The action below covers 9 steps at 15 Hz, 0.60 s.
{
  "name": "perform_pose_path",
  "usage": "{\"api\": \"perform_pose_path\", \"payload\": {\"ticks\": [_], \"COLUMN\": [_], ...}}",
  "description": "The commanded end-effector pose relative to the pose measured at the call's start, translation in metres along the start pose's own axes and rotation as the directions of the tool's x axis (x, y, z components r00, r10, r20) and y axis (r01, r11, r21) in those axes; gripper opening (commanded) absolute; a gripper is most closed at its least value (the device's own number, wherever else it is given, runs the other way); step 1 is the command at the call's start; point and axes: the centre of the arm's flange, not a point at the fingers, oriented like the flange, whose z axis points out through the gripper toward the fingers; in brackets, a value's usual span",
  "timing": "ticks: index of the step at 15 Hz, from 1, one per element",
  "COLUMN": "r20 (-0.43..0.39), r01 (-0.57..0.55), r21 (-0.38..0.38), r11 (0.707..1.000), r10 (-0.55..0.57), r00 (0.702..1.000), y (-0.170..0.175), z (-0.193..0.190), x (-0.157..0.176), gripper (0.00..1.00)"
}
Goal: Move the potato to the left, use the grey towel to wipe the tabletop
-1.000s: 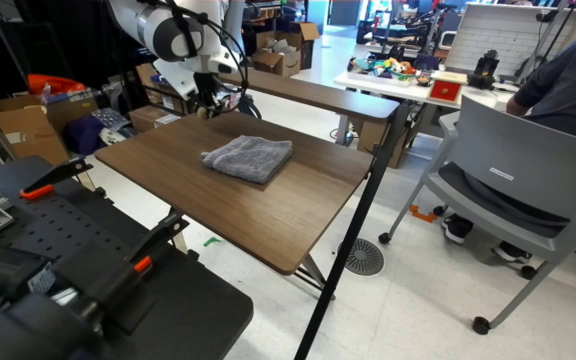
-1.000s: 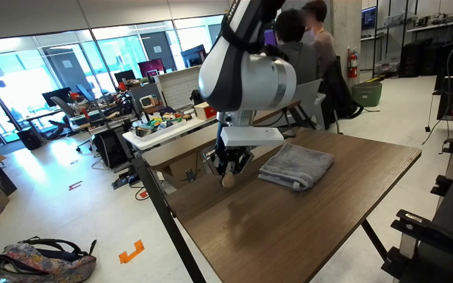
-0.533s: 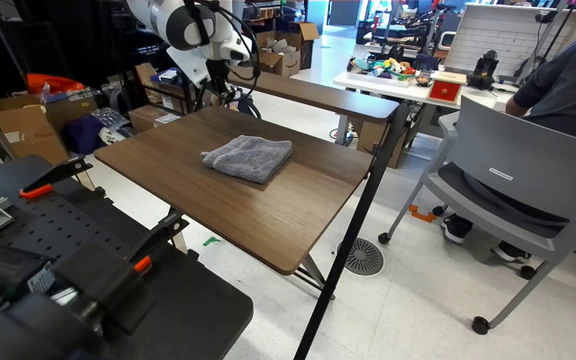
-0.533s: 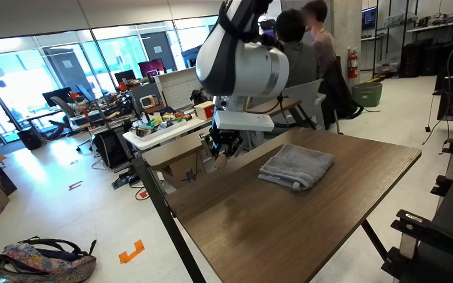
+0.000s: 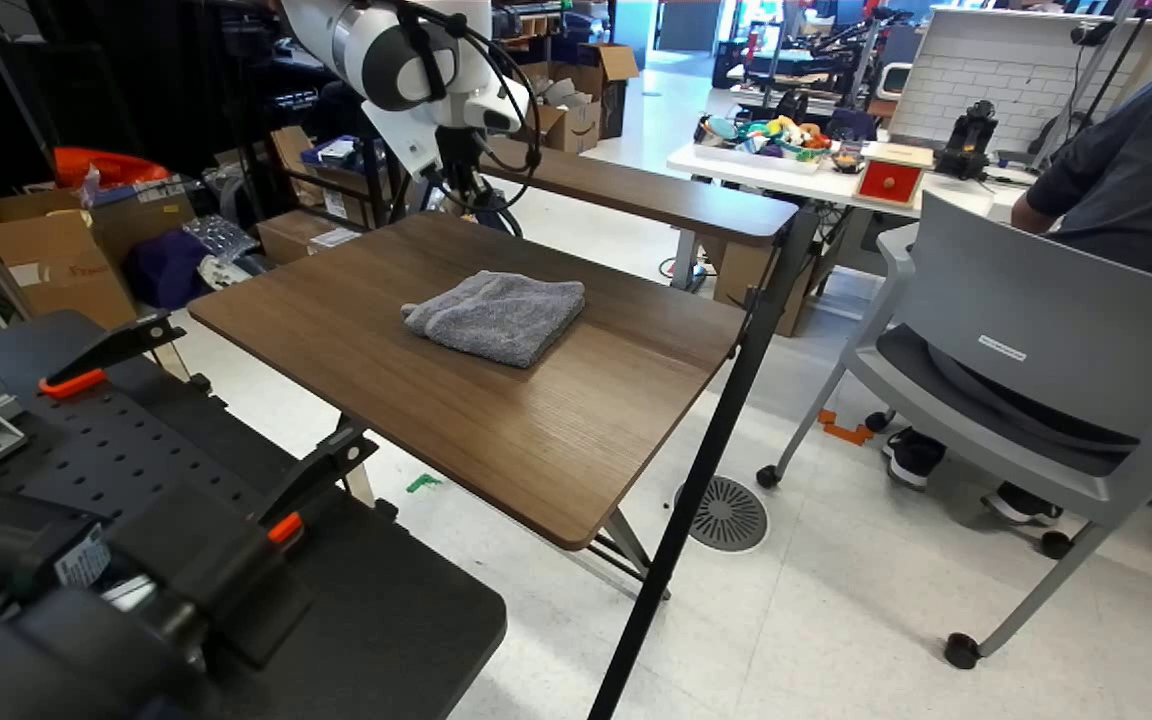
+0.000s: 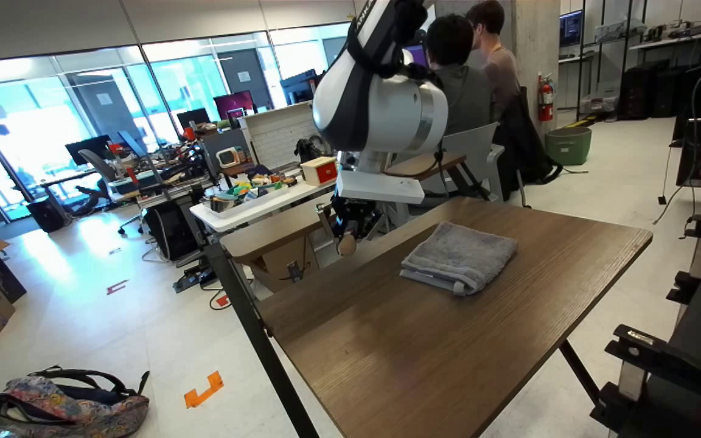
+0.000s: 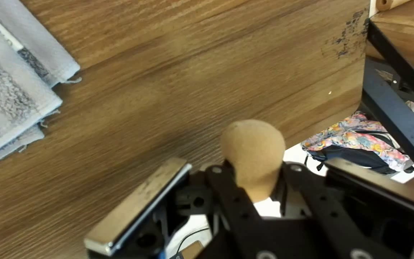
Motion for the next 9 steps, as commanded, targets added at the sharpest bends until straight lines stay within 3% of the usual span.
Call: {"api": "perform_pose_path", "payload": {"ticks": [1, 4, 9], "r20": [0.03, 0.088, 0.249], "r01": [-0.042, -0.068, -0.073], "r21": [-0.004, -0.037, -0.148], "r11": [0.999, 0.997, 0.986], "r10": [0.042, 0.071, 0.108], "r00": [0.999, 0.994, 0.962], "y": [0.005, 0.014, 0.043], "z": [0.009, 0.007, -0.013], "x": [0.011, 0.011, 0.014], "gripper": [0.46, 0.57, 0.93]}}
